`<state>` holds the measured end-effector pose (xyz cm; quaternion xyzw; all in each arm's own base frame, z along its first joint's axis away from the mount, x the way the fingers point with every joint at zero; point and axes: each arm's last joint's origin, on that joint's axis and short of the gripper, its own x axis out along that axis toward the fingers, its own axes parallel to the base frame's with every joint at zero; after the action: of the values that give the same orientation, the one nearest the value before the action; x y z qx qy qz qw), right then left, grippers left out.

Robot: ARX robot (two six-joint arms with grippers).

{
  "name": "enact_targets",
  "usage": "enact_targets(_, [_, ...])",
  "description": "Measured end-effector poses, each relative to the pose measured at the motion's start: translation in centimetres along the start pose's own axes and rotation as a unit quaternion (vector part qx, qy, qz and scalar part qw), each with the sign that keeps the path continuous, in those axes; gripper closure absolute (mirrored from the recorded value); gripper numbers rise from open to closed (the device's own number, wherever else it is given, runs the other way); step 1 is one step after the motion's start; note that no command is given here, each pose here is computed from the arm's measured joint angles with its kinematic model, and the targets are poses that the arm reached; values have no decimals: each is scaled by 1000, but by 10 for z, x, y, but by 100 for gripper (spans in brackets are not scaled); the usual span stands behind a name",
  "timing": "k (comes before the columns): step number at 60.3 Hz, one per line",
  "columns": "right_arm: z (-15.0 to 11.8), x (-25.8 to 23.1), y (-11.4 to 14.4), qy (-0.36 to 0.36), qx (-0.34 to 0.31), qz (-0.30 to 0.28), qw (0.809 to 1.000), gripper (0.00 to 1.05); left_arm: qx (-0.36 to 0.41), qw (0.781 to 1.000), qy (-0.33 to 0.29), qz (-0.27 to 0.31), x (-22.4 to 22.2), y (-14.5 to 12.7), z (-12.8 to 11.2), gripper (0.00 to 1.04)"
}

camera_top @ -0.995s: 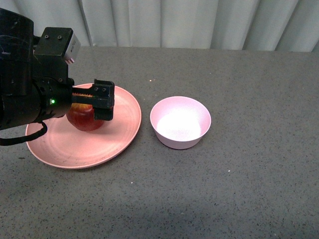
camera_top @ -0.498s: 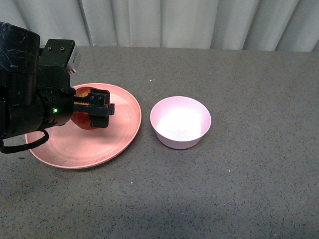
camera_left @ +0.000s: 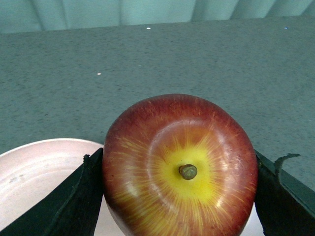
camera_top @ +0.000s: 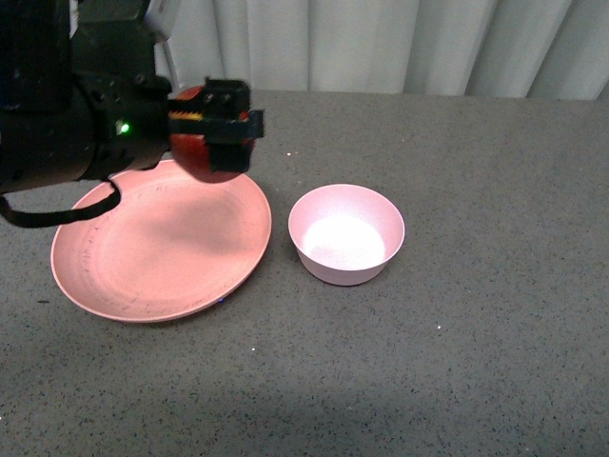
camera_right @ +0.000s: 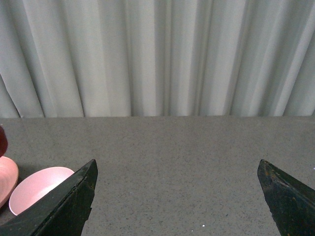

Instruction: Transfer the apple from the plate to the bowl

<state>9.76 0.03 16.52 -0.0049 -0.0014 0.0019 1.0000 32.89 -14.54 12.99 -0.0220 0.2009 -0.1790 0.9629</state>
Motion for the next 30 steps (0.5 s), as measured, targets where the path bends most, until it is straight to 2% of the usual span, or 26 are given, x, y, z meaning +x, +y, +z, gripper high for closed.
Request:
enact_targets(11, [0,0,0,0,0,0,1000,9,10,999,9,-35,6,-37,-7,30])
enact_targets(30, [0,0,0,0,0,0,1000,9,23,998,47,-36,27,-51,-32,30])
